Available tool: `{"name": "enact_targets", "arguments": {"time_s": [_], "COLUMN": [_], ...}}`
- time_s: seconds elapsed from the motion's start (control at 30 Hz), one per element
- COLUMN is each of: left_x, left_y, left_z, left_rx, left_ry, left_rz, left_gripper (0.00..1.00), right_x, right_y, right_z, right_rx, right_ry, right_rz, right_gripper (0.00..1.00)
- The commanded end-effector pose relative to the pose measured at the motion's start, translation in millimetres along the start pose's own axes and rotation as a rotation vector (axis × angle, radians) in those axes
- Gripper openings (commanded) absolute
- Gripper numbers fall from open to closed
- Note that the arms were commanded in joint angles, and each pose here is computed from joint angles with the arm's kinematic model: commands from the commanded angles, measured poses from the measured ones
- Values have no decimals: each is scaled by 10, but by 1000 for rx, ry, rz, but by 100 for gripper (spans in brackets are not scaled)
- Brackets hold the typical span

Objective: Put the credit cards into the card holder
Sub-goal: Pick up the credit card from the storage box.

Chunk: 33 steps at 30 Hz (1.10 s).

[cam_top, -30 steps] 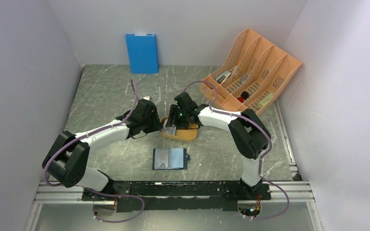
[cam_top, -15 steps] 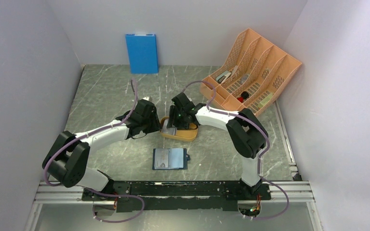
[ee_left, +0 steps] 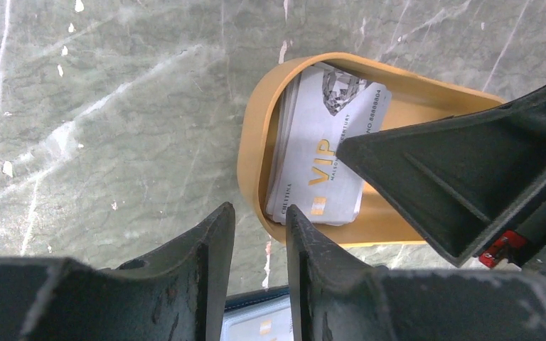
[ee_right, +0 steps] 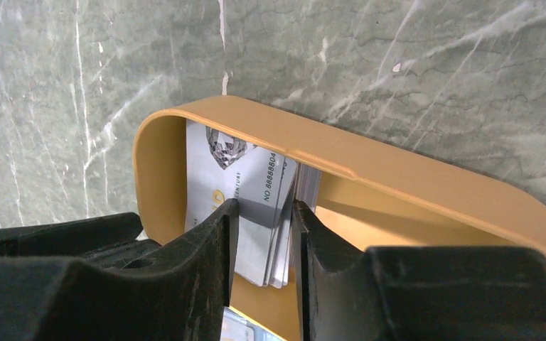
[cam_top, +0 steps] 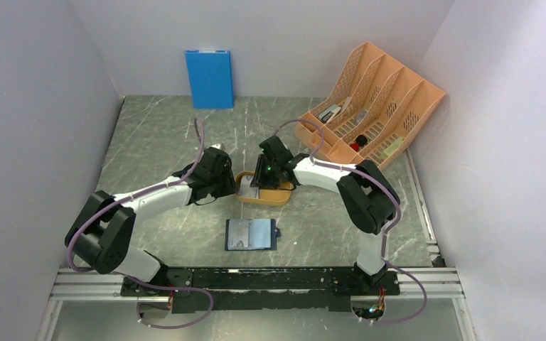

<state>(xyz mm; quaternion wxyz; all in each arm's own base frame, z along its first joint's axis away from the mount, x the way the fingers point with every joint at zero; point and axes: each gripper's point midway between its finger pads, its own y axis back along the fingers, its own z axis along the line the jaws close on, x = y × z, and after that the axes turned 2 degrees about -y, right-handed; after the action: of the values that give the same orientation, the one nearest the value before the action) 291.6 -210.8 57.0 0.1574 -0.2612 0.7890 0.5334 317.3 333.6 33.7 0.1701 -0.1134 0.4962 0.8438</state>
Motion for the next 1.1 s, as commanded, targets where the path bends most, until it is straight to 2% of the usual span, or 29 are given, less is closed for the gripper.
{"name": "enact_targets", "arguments": {"time_s": [0.0, 0.37, 0.57, 0.73, 0.83, 1.07], "left_x": [-27, -34, -60, -62, -60, -56], "left_y": [-33, -41, -17, -9, -7, 0], "left_z": [38, 60, 32, 21, 17, 24], "left_rx": [-7, -16, -6, 0, 2, 2], "left_ry": [3, 4, 6, 7, 7, 5], "left_rz": [-2, -3, -10, -10, -9, -10], "left_gripper": [37, 36, 36, 36, 35, 35], "right_x": [114, 86, -3, 43, 82, 68], "right_y": [0, 81, 186, 147, 108, 137], "right_z": [-320, -388, -184, -111, -112, -137], "right_rx": [75, 26, -71, -114, -124, -131], "right_ry": [-11, -45, -53, -61, -74, -103], "right_rz": [24, 16, -24, 7, 28, 16], "right_gripper": [32, 31, 40, 45, 44, 31]}}
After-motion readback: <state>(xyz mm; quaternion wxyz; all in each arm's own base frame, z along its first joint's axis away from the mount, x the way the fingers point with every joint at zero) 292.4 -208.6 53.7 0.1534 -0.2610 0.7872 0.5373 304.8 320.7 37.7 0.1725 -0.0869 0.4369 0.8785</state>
